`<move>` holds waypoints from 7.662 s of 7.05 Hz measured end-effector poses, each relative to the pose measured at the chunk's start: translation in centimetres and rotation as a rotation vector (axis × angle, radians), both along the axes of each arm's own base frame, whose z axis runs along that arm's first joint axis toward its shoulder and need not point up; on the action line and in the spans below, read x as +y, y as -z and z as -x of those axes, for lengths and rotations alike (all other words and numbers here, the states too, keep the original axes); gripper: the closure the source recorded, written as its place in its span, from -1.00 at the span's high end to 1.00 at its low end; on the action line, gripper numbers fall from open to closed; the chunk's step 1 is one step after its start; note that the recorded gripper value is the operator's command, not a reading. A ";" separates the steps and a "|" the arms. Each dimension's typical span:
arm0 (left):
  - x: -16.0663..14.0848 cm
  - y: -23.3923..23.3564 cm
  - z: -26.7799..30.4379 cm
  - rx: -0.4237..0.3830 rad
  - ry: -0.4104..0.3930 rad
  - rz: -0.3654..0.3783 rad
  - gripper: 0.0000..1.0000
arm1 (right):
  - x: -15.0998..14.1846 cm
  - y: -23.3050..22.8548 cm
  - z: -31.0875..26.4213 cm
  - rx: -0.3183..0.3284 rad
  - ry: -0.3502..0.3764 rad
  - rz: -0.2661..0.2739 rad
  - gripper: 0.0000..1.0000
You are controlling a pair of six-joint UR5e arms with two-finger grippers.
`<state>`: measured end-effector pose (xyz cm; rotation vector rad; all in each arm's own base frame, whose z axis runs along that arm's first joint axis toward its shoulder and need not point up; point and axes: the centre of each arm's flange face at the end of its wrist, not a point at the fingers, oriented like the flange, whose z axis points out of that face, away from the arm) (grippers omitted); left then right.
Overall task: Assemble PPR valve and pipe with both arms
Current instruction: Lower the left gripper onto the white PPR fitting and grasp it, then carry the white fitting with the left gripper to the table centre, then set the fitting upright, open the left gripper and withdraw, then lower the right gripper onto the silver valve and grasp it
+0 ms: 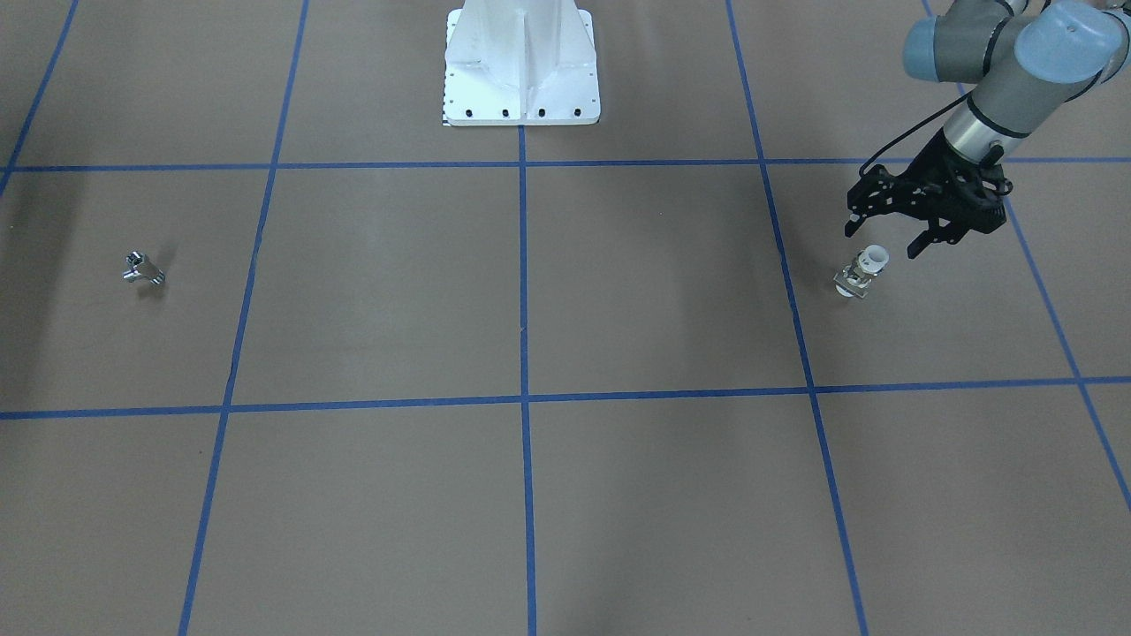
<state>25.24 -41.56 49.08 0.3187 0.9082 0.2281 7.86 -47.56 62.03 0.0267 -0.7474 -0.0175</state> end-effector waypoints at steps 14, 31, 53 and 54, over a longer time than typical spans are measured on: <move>-4.1 16.0 -10.1 -0.041 0.106 0.186 -1.00 | 0.0 0.6 0.0 0.000 -0.002 -0.011 1.00; -5.4 38.2 -32.1 -0.037 0.184 0.250 1.00 | -0.3 0.9 0.4 0.000 0.008 -0.019 1.00; -7.8 -6.5 32.3 -0.273 -0.093 -0.144 1.00 | 8.5 8.0 31.2 -0.018 -0.154 -0.097 0.33; -7.7 -6.5 32.3 -0.272 -0.093 -0.143 1.00 | 8.8 8.0 31.7 -0.019 -0.141 -0.095 0.25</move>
